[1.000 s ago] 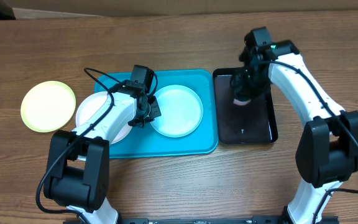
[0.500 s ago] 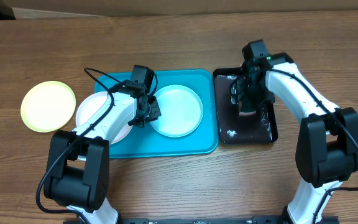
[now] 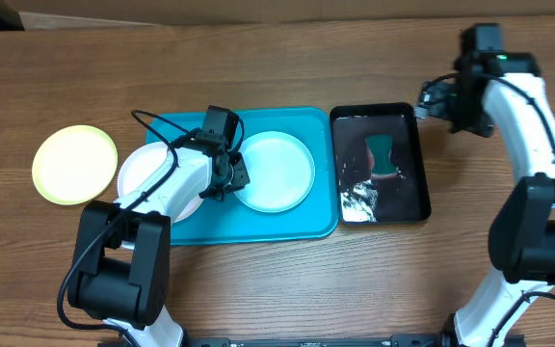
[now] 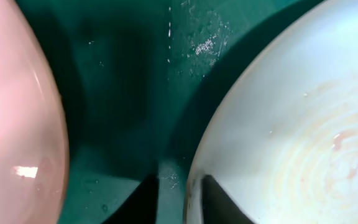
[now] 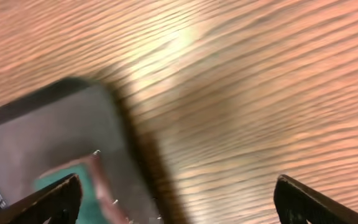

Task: Clean dirty plates on tray and stack at the side
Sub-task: 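Return the green sponge to the black tray and raise the right gripper, then lift the light blue plate with the left gripper and swing it left, then lower the light blue plate onto the yellow plate and open the left gripper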

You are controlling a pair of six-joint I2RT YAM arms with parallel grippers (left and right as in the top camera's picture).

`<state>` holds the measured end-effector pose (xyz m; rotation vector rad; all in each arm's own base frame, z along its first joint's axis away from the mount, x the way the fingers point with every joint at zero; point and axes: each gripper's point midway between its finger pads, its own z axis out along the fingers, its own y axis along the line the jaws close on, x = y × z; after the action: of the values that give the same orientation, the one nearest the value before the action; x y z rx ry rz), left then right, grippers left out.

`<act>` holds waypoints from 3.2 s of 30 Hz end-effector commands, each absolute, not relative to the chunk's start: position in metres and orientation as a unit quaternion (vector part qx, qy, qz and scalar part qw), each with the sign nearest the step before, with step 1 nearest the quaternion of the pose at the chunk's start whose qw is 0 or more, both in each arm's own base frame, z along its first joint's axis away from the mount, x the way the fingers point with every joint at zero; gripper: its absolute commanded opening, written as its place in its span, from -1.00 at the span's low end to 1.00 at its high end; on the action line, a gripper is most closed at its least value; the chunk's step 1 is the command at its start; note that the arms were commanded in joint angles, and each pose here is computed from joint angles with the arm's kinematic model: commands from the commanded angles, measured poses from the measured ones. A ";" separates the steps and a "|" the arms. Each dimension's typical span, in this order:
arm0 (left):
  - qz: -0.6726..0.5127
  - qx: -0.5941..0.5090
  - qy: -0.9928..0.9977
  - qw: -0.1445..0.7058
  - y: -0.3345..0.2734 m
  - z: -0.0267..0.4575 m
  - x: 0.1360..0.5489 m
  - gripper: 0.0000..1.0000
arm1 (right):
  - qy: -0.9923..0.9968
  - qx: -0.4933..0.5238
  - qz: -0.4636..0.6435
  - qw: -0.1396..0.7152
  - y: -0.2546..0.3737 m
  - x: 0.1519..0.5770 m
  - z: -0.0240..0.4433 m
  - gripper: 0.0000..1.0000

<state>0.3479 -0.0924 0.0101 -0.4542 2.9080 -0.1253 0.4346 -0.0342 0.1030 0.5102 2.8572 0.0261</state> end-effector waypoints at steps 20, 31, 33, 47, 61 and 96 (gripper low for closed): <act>-0.109 -0.096 0.984 0.107 -0.113 0.034 0.361 -0.92 | 0.971 0.198 0.007 0.132 -0.053 0.437 0.108 1.00; -0.137 -0.045 0.968 0.204 -0.118 0.127 0.422 -0.92 | 0.971 0.198 0.007 0.132 -0.053 0.437 0.108 1.00; -0.140 -0.038 0.966 0.213 -0.122 0.139 0.426 -0.92 | 0.971 0.198 0.007 0.132 -0.053 0.437 0.108 1.00; -0.120 0.043 0.946 0.298 -0.197 0.206 0.433 -0.92 | 0.971 0.198 0.007 0.132 -0.053 0.438 0.108 1.00; 0.135 0.118 0.874 0.452 -0.241 0.269 0.404 -0.92 | 0.971 0.198 0.007 0.132 -0.053 0.437 0.108 1.00; 0.274 0.118 0.742 0.600 -0.299 0.352 0.328 -0.92 | 0.971 0.198 0.007 0.132 -0.053 0.437 0.108 1.00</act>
<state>0.3271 -0.3047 0.3315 0.3178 1.7113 0.7170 0.4345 -0.0523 0.1034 0.5708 2.8381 0.0201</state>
